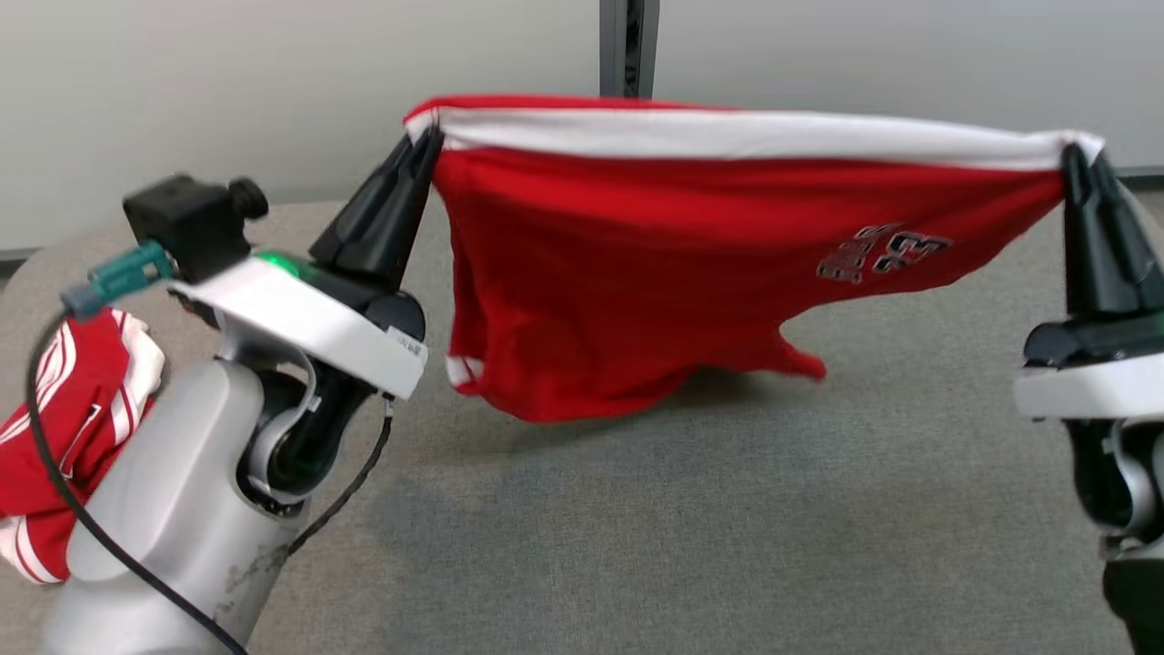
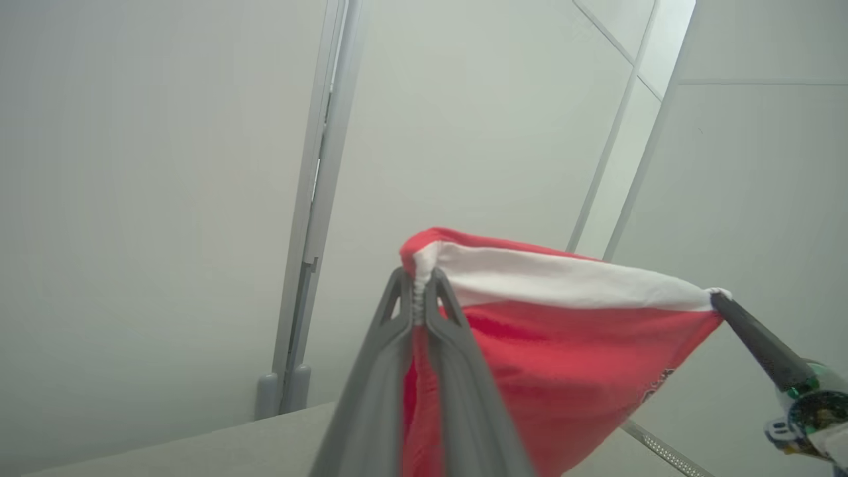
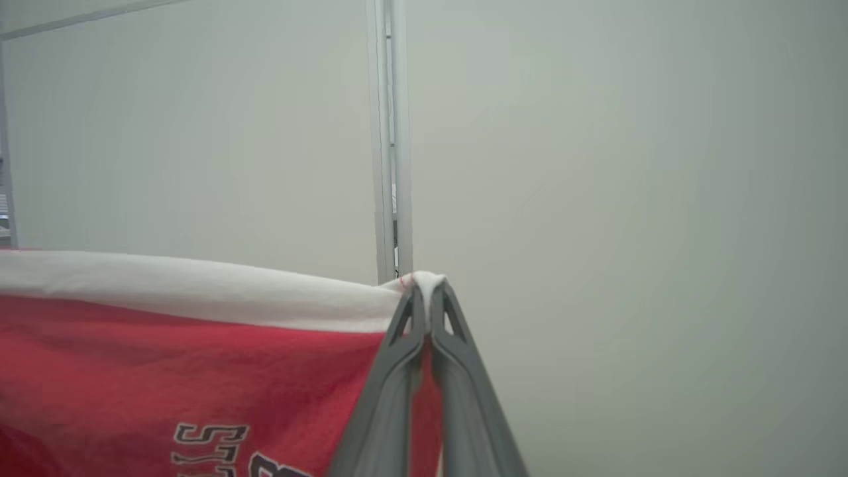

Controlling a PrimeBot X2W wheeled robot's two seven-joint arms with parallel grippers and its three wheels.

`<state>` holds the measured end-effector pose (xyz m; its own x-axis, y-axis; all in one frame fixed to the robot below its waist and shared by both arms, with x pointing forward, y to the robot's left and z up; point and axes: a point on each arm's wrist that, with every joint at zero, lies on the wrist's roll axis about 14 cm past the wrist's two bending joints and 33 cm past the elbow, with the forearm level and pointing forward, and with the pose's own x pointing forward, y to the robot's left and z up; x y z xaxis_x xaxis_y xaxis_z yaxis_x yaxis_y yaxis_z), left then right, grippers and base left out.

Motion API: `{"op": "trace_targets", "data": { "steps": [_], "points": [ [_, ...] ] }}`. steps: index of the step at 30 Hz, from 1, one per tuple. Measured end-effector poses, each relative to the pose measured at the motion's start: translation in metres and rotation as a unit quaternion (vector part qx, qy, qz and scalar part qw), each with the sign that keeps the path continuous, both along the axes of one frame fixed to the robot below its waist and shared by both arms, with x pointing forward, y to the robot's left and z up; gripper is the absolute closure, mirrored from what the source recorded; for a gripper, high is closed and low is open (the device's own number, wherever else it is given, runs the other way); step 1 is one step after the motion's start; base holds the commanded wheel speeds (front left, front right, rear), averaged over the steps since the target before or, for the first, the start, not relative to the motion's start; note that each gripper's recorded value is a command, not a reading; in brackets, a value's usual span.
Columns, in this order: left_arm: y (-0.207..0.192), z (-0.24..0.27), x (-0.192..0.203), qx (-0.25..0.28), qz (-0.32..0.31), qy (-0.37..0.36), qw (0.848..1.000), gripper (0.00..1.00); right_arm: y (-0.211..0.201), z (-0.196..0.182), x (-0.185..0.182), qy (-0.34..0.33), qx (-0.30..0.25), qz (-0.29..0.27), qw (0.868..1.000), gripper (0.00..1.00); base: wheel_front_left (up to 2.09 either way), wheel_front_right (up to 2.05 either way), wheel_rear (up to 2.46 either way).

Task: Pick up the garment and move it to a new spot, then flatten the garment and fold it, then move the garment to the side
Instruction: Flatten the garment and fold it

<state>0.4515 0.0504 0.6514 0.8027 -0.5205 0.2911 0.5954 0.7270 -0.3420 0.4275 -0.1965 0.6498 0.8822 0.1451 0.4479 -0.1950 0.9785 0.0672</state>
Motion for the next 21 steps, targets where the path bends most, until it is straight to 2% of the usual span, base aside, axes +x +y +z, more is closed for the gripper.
{"op": "trace_targets", "data": {
  "steps": [4, 9, 14, 21],
  "points": [
    [-0.01, 0.046, -0.013, -0.012, -0.035, -0.033, 0.999, 1.0, -0.002, 0.045, -0.004, -0.061, -0.026, -0.003, 0.998, 1.0, 0.0, 0.0, 0.0],
    [-0.016, 0.078, -0.005, 0.001, -0.047, -0.06, 0.997, 1.0, -0.001, 0.071, 0.01, -0.088, -0.057, -0.005, 0.994, 1.0, 0.0, 0.0, 0.0],
    [-0.019, 0.087, 0.036, 0.039, -0.026, -0.081, 0.996, 1.0, 0.006, 0.082, 0.052, -0.086, -0.077, 0.002, 0.993, 1.0, 0.0, 0.0, 0.0],
    [-0.028, 0.112, 0.117, 0.07, 0.024, -0.147, 0.986, 1.0, 0.027, 0.128, 0.124, -0.129, -0.137, 0.009, 0.982, 1.0, 0.0, 0.0, 0.0]
  ]
}}
